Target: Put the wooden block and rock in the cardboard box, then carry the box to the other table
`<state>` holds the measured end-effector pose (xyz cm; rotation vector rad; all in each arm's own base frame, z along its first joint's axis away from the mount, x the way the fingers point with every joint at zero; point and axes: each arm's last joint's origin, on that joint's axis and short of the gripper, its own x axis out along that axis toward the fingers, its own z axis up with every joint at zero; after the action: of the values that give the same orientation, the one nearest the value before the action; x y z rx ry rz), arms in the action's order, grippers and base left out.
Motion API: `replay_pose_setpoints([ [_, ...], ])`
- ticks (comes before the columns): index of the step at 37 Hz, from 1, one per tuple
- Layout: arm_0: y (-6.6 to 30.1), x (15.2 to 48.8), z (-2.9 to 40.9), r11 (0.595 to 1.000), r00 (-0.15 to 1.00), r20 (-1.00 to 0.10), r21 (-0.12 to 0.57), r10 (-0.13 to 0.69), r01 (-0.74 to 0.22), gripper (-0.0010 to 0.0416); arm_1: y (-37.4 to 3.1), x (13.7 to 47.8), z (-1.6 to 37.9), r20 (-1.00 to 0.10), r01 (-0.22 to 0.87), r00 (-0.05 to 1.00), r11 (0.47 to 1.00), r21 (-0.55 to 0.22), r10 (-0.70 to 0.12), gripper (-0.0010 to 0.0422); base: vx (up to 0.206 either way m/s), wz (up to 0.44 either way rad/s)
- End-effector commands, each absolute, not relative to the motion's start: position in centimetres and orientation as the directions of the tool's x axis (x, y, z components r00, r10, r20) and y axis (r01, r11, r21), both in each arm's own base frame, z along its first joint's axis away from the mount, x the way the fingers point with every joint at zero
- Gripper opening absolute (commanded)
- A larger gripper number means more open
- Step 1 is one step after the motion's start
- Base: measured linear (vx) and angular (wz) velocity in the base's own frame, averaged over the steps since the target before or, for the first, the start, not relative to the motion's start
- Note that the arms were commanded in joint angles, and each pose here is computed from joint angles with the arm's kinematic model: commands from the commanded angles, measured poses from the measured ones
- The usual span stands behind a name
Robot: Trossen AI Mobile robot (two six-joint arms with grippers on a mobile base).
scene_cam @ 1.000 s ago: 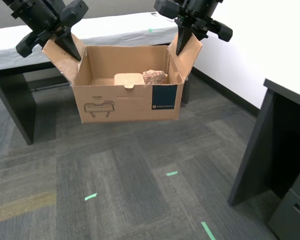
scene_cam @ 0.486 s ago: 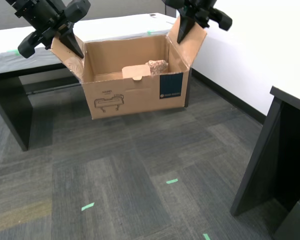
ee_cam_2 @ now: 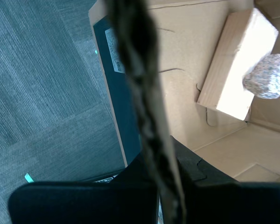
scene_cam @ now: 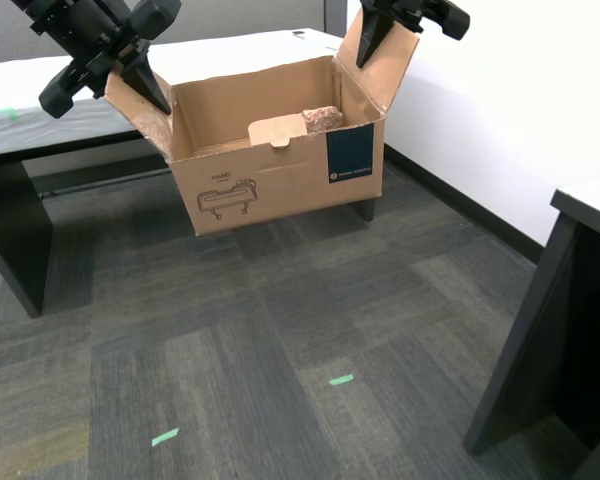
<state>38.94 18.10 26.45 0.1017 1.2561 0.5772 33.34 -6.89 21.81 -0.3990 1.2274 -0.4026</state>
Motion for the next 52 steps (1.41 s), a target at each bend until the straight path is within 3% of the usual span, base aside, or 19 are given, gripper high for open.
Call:
replay_pose_setpoints([
  [1, 18.0, 38.9, 26.4, 0.862, 0.187, -0.873, 0.369, 0.45, -0.347, -0.0001, -6.9, 33.2, 22.3, -0.811, 0.1, 0.296, 0.861, -0.499, -0.505, -0.0001, 0.141, 0.103],
  [11, 18.0, 38.8, 26.4, 0.864, 0.181, -0.877, 0.368, 0.445, -0.344, -0.0001, -6.7, 32.5, 24.5, -0.775, 0.158, 0.365, 0.855, -0.494, -0.515, -0.0001, 0.15, 0.131],
  [52, 18.1, 38.3, 26.3, 0.88, 0.143, -0.891, 0.379, 0.431, -0.287, -0.0001, -6.7, 32.5, 24.6, -0.771, 0.164, 0.373, 0.854, -0.493, -0.516, -0.0001, 0.154, 0.244],
])
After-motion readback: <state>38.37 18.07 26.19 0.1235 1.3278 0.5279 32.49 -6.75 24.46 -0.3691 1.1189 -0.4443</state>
